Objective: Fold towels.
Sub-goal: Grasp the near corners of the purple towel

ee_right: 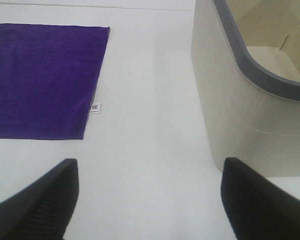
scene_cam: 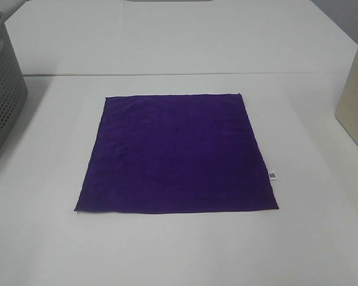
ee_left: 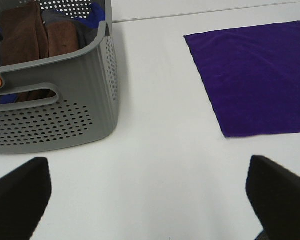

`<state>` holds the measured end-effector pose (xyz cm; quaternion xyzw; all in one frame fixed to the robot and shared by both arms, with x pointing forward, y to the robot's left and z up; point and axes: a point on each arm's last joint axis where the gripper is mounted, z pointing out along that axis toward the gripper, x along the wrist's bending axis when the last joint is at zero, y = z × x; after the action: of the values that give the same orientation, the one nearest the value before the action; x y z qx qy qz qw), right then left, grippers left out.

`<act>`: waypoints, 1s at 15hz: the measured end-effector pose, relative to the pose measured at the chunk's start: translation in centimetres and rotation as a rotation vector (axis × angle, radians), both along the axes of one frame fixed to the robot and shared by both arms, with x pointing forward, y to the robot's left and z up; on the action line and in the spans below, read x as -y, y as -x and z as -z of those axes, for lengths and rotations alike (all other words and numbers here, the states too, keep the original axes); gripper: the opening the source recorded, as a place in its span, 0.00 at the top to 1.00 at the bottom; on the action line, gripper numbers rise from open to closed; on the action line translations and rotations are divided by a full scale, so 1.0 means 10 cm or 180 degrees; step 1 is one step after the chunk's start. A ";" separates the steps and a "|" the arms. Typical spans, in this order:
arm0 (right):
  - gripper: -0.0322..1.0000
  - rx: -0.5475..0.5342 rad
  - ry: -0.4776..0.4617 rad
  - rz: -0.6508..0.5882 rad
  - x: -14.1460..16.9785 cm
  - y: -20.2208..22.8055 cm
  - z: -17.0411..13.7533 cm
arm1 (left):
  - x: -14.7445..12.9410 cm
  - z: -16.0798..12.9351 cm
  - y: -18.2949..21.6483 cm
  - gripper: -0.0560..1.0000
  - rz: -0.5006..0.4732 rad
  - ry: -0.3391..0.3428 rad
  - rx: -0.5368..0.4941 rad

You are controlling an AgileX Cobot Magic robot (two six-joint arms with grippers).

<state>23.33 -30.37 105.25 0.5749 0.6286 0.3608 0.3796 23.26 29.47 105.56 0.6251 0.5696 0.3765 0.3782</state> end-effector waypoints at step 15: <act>0.23 -0.0562 0.0083 0.0027 -0.02 -0.44 -0.47 | -0.03 -0.24 -0.30 0.07 -0.0065 -0.0009 -0.0631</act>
<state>27.69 -30.16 109.93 0.6021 0.6618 0.2989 0.3317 26.24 29.76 107.95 0.6540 0.6100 0.3174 0.3153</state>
